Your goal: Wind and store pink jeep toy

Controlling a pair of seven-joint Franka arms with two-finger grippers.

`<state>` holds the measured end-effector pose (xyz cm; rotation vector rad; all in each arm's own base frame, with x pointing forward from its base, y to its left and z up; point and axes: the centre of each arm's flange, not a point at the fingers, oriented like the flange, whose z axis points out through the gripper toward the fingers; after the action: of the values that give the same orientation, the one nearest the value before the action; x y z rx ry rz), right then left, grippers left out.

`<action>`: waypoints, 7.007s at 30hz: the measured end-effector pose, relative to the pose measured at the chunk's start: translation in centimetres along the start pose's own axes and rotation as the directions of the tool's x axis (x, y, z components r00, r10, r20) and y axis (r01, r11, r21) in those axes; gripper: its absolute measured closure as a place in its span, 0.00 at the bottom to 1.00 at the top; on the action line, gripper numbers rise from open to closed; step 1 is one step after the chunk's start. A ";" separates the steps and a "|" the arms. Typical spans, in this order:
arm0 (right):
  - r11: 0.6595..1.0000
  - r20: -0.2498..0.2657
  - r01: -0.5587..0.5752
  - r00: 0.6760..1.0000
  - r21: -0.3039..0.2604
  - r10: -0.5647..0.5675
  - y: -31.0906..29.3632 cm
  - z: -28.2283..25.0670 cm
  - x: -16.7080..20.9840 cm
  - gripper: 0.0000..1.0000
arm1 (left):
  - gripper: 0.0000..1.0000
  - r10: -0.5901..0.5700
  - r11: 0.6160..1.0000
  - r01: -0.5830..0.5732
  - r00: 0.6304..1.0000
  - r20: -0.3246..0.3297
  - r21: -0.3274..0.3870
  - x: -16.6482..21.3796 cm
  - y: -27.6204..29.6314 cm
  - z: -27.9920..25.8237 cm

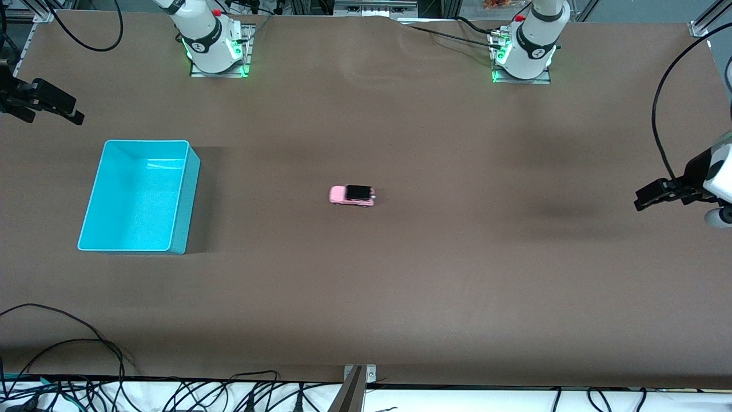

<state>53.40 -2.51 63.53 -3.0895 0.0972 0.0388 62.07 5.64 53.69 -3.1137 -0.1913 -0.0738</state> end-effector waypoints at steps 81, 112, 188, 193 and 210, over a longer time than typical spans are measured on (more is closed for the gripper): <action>0.999 0.026 0.044 0.999 -0.004 -0.044 -2.5 1.6 0.9 0.00 | 0.00 0.115 0.993 -0.114 0.993 0.034 -0.014 -0.7 2.3 -1.2; 0.999 0.129 -0.032 0.991 -0.023 0.035 -2.4 7.6 3.7 0.00 | 0.00 0.115 0.993 -0.114 0.993 0.041 -0.014 -0.8 2.3 -1.1; 0.764 -0.011 -0.646 0.764 -0.015 0.645 -9.1 38.7 -6.1 0.00 | 0.00 0.115 0.993 -0.114 0.992 0.044 -0.014 -0.8 2.3 -1.0; 0.656 -0.025 -0.755 0.656 0.014 0.755 -9.2 39.7 -5.7 0.00 | 0.00 0.115 0.993 -0.114 0.992 0.045 -0.014 -0.8 2.3 -1.0; 0.427 -0.027 -0.902 0.426 0.072 0.904 -9.0 42.3 -5.1 0.00 | 0.00 0.115 0.993 -0.114 0.992 0.049 -0.014 -0.9 2.3 -0.9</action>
<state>47.90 8.97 21.87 -2.5369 1.7256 -0.0220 61.44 3.24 54.56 -3.1322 -0.0125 0.0047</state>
